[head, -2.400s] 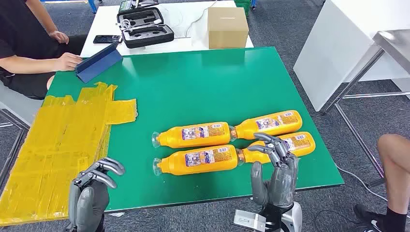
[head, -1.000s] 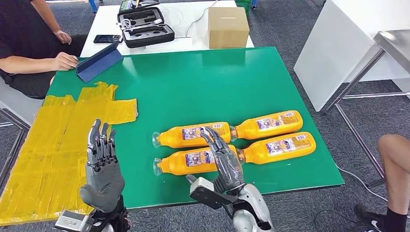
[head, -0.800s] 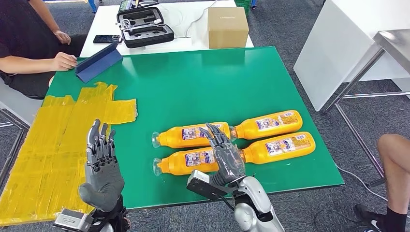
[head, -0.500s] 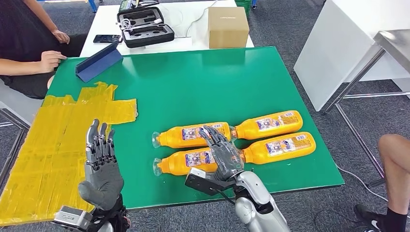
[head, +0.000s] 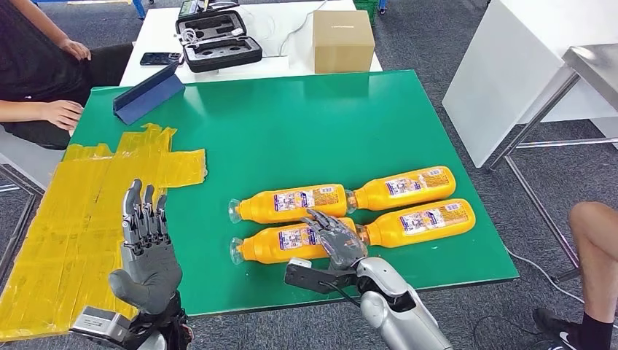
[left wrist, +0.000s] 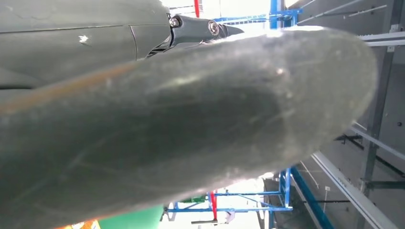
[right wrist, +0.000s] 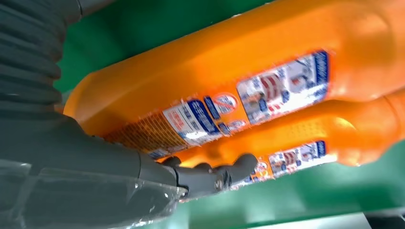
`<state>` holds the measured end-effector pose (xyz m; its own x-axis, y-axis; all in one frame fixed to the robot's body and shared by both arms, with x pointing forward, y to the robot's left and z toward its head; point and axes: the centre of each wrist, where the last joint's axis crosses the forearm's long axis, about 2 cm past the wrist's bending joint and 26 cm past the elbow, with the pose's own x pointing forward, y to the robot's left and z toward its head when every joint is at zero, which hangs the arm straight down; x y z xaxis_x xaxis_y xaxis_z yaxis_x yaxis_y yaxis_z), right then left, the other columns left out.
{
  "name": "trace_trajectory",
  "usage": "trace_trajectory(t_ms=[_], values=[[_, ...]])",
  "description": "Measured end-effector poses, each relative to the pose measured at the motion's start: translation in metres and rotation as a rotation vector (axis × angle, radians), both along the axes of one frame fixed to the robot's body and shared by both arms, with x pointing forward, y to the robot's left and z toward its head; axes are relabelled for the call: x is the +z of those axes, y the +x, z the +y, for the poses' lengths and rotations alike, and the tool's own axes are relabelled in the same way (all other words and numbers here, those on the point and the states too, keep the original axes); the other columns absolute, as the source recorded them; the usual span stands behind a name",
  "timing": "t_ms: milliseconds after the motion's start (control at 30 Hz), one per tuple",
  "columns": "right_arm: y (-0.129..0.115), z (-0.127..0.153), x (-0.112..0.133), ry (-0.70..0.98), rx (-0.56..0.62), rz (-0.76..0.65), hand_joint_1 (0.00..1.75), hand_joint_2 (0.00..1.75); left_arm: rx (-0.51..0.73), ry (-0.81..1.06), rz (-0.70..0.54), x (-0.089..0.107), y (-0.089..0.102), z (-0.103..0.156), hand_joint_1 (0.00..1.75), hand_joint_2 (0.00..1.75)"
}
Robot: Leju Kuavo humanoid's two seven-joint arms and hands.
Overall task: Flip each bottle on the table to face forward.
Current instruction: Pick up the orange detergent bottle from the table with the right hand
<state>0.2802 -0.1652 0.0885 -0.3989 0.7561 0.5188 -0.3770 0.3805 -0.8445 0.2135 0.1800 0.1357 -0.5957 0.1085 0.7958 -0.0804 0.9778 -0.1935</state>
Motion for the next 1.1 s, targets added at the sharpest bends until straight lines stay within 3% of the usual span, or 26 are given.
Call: trace_trajectory(t_ms=[400, 433, 533, 567, 833, 1100], values=[[0.025, -0.006, -0.005, -0.211, 0.008, 0.038, 0.01, 1.75, -0.002, -0.019, 0.008, -0.003, 0.001, 0.007, 0.0, 0.0], [0.026, -0.007, -0.006, -0.221, 0.011, 0.04, 0.33, 1.75, 0.0, -0.019, 0.009, -0.003, 0.001, 0.008, 0.0, 0.0], [0.033, -0.008, -0.004, -0.263, 0.033, 0.062, 1.61, 1.75, -0.005, -0.023, 0.008, -0.003, 0.002, 0.008, 0.0, 0.0], [0.036, -0.008, -0.003, -0.278, 0.045, 0.074, 1.71, 1.75, -0.008, -0.025, 0.008, -0.003, 0.002, 0.008, 0.0, 0.0], [0.053, -0.016, 0.001, -0.358, 0.101, 0.131, 1.75, 1.75, -0.011, -0.044, 0.012, -0.005, 0.005, 0.008, 0.0, 0.0], [0.052, -0.031, -0.006, -0.343, 0.09, 0.182, 1.75, 1.75, 0.038, -0.074, 0.044, -0.01, 0.006, 0.01, 0.0, 0.0]])
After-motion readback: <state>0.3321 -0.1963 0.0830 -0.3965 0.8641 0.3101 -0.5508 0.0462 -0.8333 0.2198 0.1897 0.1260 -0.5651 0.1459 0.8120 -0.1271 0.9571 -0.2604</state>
